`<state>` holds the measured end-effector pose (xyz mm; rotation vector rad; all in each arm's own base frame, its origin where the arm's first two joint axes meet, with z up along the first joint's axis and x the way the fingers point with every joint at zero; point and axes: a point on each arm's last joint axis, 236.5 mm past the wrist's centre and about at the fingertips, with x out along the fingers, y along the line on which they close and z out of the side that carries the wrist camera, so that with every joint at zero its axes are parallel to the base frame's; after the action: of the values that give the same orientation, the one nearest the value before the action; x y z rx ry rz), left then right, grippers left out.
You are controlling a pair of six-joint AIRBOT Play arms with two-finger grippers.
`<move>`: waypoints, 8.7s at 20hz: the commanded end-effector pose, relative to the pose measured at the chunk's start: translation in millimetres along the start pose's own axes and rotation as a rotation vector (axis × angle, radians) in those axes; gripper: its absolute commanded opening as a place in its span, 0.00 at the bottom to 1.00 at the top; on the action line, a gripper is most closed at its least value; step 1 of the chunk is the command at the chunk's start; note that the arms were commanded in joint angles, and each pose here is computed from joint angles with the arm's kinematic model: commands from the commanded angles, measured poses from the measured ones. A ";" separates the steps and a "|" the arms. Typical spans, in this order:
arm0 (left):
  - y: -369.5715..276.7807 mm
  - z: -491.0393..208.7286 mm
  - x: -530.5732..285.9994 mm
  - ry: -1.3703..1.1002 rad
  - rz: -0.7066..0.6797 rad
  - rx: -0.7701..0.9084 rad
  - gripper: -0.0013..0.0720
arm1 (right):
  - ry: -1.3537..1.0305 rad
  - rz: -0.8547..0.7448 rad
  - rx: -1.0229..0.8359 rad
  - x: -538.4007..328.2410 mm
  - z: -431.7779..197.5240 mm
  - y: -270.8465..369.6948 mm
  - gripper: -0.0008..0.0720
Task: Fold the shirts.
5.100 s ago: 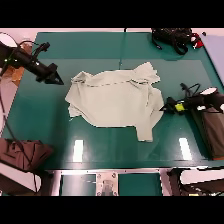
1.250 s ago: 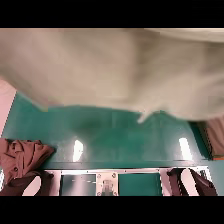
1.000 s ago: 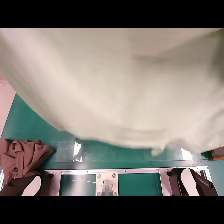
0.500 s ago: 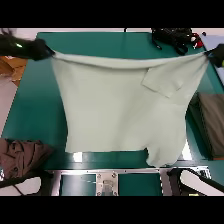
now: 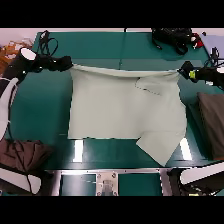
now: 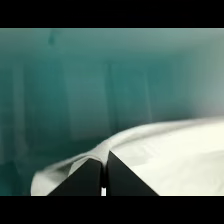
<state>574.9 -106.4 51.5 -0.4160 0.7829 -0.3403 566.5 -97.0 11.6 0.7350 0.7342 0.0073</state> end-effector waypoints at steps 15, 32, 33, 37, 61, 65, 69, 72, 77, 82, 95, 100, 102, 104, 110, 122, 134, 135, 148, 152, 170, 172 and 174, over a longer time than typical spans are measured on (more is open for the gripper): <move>28.6 -23.3 11.5 0.071 0.087 0.098 0.05 | 0.127 -0.048 -0.123 9.7 4.5 -14.2 0.03; 38.9 -134.0 30.3 0.351 0.081 0.034 0.05 | 0.501 -0.238 -0.101 -10.3 -99.6 -87.5 0.03; 36.5 -139.4 28.0 0.377 0.072 0.031 0.05 | 0.500 -0.238 -0.100 -10.7 -99.3 -87.8 0.03; 36.3 -157.4 17.8 0.469 0.070 0.020 0.05 | 0.498 -0.238 -0.103 -11.3 -97.6 -87.3 0.03; -11.5 -299.2 -172.9 0.589 0.098 -0.292 0.93 | 0.516 -0.488 0.364 -229.0 -259.5 -126.5 0.63; -26.7 -342.7 -164.2 0.619 0.010 -0.456 0.94 | 0.613 -0.402 0.448 -204.6 -327.6 -111.9 0.63; -37.4 -357.1 -149.6 0.588 -0.019 -0.495 0.94 | 0.615 -0.371 0.427 -178.6 -361.1 -104.1 0.63; -56.3 -351.3 -127.4 0.497 -0.005 -0.465 0.94 | 0.594 -0.359 0.361 -167.9 -357.9 -98.5 0.58; -85.9 -336.2 -104.8 0.340 -0.011 -0.522 0.93 | 0.507 -0.375 0.324 -158.0 -340.7 -107.5 0.58; -67.5 -348.1 -86.1 0.341 0.085 -0.627 0.93 | 0.451 -0.351 0.357 -150.1 -329.9 -103.2 0.58; -74.1 -321.7 -64.0 0.301 0.072 -0.561 0.05 | 0.538 -0.303 0.301 -154.6 -345.3 -90.1 0.58; -71.2 -335.9 -71.3 0.365 0.092 -0.489 0.05 | 0.640 -0.304 0.286 -168.4 -362.5 -86.3 0.25; -69.8 -341.6 -73.6 0.390 0.101 -0.469 0.05 | 0.657 -0.295 0.284 -170.8 -361.8 -82.2 0.04; -67.7 -350.4 -79.4 0.443 0.120 -0.411 0.05 | 0.687 -0.278 0.282 -175.3 -360.8 -74.9 0.04; -34.1 -333.3 -115.3 0.607 0.271 -0.209 0.05 | 0.715 -0.368 0.254 -201.6 -346.8 -76.2 0.04; -63.2 -234.4 -114.2 0.568 0.231 0.133 0.05 | 0.515 -0.244 0.093 -202.9 -217.0 -1.3 0.04; -43.7 -109.6 59.0 0.350 0.169 0.190 0.05 | 0.513 -0.205 0.036 -19.8 -120.3 -11.5 0.04; -42.1 -103.6 73.1 0.316 0.163 0.186 0.06 | 0.512 -0.203 0.046 -6.6 -118.2 -16.8 0.07; -16.1 -35.8 0.3 0.378 0.234 0.126 0.94 | 0.605 -0.168 0.011 -54.8 -89.5 -96.7 0.96; -29.4 -48.6 -1.8 0.428 0.181 0.092 0.94 | 0.684 -0.129 0.056 -47.4 -122.6 -121.7 0.97; -135.2 -86.1 28.3 0.446 -0.118 0.070 0.05 | 0.714 0.109 -0.061 -32.1 -107.9 -25.4 0.03; -166.1 -120.6 57.7 0.445 -0.144 0.099 0.05 | 0.701 0.126 -0.126 -54.1 -91.1 9.2 0.03; -202.4 -163.8 88.6 0.454 -0.178 0.141 0.05 | 0.695 0.140 -0.189 -80.7 -80.5 49.7 0.03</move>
<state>497.4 -296.6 17.9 -0.2962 1.2034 -0.6151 474.4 -52.8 -6.9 0.6498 1.3338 0.4222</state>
